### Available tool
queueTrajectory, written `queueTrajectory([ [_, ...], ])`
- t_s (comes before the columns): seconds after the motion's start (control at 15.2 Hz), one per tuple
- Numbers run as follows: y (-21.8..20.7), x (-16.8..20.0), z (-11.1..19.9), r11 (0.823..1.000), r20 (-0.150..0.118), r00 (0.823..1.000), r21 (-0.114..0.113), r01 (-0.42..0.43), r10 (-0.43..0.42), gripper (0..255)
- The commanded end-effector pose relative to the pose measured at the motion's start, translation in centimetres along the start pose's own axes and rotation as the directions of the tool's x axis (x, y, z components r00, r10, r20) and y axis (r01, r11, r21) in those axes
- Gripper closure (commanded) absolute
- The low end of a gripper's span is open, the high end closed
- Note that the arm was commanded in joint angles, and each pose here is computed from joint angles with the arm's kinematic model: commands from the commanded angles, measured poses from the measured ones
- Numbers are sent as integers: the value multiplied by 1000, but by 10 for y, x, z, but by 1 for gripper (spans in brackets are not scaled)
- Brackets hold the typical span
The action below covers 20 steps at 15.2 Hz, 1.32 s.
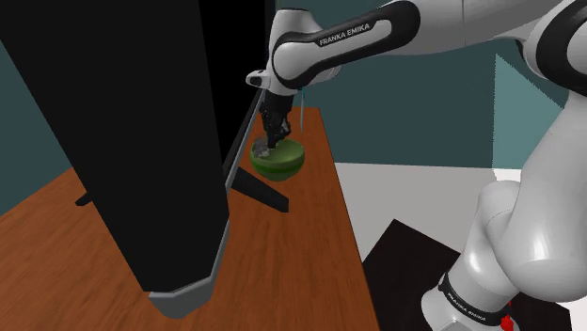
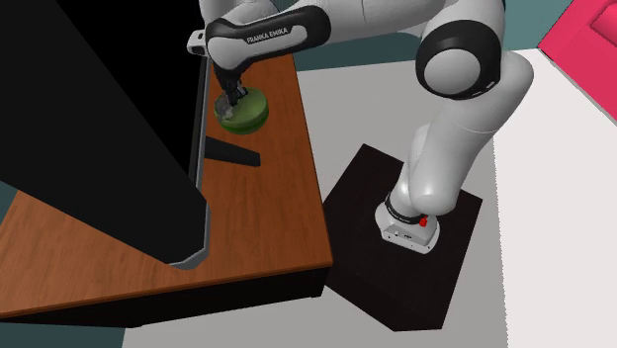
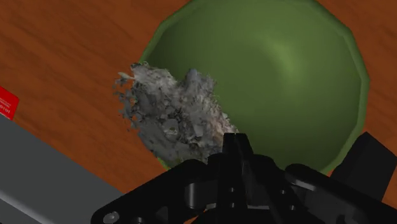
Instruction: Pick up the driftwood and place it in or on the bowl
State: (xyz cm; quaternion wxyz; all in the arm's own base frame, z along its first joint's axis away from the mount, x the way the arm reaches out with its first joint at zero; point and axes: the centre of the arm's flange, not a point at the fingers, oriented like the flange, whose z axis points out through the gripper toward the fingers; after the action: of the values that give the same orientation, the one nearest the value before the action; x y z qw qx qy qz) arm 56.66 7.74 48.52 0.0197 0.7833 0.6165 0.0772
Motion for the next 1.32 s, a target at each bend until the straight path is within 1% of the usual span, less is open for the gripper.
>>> queueTrajectory([
  [0.0,0,0,0,1000,0,1000,0,0,0,0],
  [0.07,7,-18,-7,990,-69,988,-28,140,-141,0],
  [0.13,15,-34,-12,959,-132,951,-65,274,-281,0],
  [0.2,26,-50,-16,910,-189,890,-110,400,-414,0],
  [0.26,32,-56,-18,883,-211,858,-131,450,-468,0],
  [0.73,32,-47,21,883,-211,858,-131,450,-468,0],
  [1.25,32,-47,21,883,-211,858,-131,450,-468,0],
])
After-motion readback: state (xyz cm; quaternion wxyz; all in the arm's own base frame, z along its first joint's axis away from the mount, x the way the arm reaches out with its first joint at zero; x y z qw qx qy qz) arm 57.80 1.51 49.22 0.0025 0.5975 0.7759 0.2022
